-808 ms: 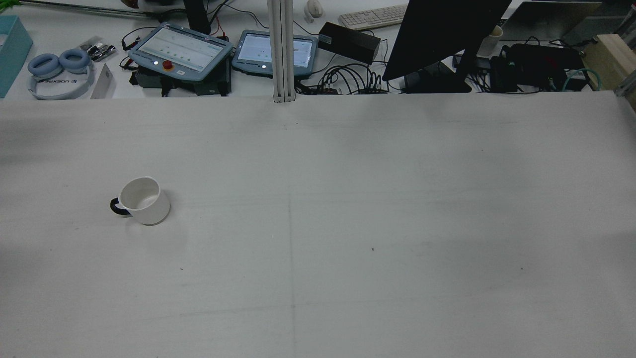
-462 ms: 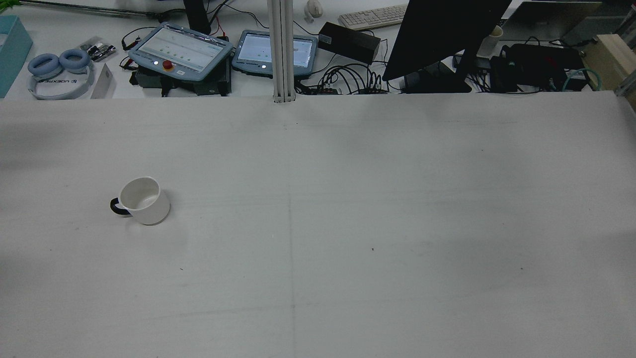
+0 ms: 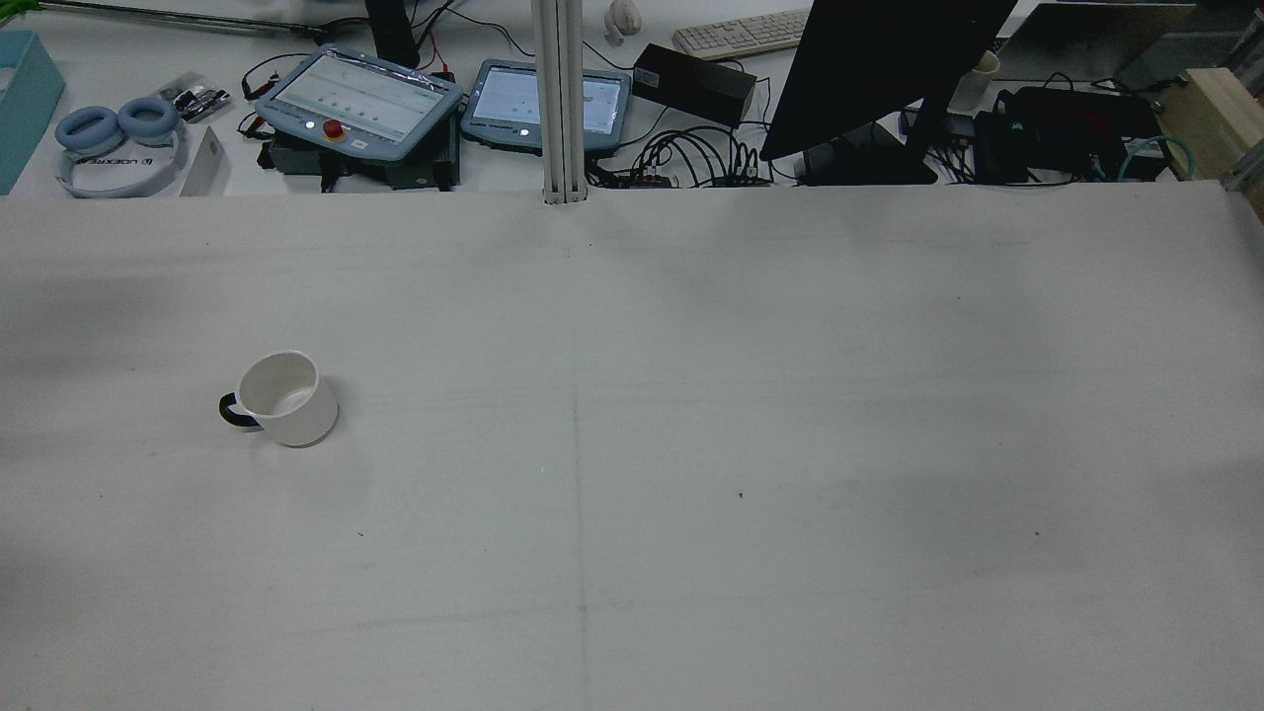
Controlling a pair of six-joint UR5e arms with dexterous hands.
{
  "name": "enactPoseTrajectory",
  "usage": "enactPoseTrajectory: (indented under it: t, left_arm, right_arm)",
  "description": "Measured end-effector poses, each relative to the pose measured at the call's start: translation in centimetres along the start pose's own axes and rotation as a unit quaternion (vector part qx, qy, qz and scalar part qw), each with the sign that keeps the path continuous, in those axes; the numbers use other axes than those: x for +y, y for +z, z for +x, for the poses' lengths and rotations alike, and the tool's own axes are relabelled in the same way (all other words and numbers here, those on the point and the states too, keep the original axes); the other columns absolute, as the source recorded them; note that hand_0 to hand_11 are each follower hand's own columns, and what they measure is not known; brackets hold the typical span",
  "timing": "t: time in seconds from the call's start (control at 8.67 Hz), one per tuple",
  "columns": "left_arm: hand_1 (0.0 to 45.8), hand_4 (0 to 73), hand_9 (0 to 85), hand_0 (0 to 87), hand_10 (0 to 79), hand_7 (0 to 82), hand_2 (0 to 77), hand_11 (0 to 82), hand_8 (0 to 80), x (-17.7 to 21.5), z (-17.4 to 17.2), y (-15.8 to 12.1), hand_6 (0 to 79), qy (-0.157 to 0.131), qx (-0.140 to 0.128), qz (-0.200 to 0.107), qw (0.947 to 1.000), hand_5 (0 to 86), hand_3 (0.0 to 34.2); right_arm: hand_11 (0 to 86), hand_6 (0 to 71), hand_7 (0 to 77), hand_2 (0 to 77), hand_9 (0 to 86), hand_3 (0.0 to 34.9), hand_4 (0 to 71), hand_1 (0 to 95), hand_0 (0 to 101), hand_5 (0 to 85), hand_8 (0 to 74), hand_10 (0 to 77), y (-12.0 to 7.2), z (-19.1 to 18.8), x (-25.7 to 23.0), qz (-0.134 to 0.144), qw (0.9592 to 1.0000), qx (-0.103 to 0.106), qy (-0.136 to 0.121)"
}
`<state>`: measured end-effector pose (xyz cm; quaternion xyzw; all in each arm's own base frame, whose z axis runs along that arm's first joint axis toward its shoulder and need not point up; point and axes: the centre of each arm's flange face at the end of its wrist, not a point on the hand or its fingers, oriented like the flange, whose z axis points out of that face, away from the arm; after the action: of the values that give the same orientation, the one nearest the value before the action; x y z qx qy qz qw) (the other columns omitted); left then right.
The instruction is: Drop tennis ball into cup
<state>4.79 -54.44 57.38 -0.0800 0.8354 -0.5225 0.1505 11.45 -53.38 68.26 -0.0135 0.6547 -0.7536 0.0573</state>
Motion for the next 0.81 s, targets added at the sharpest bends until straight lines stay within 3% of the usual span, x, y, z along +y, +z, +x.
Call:
enactPoseTrajectory:
  t: [0.46, 0.69, 0.81]
  left_arm:
    - [7.6, 6.5, 40.9, 80.0, 16.9, 38.7, 59.5, 27.8, 42.0, 3.4, -13.5, 4.6, 62.2, -0.011, -0.101, -0.051, 0.9936, 32.2, 28.7]
    - [7.6, 6.5, 40.9, 80.0, 16.9, 38.7, 59.5, 27.8, 42.0, 4.5, -17.5, 6.2, 62.2, -0.012, -0.127, -0.062, 0.9899, 27.3, 28.8]
    - [7.6, 6.5, 40.9, 80.0, 16.9, 38.7, 59.5, 27.8, 42.0, 4.3, -18.5, 6.8, 62.2, -0.012, -0.133, -0.062, 0.9891, 29.5, 28.8]
  right_arm:
    - [0.5, 0.0, 0.5, 0.5, 0.0, 0.0, 0.0, 0.5, 0, 0.0, 0.0, 0.0, 0.0, 0.1, -0.1, 0.001, 1.0000, 0.001, 0.000]
    - [0.5, 0.0, 0.5, 0.5, 0.0, 0.0, 0.0, 0.5, 0, 0.0, 0.0, 0.0, 0.0, 0.1, -0.1, 0.001, 1.0000, 0.001, 0.000]
    - [0.5, 0.0, 0.5, 0.5, 0.0, 0.0, 0.0, 0.5, 0, 0.0, 0.0, 0.0, 0.0, 0.1, -0.1, 0.001, 1.0000, 0.001, 0.000]
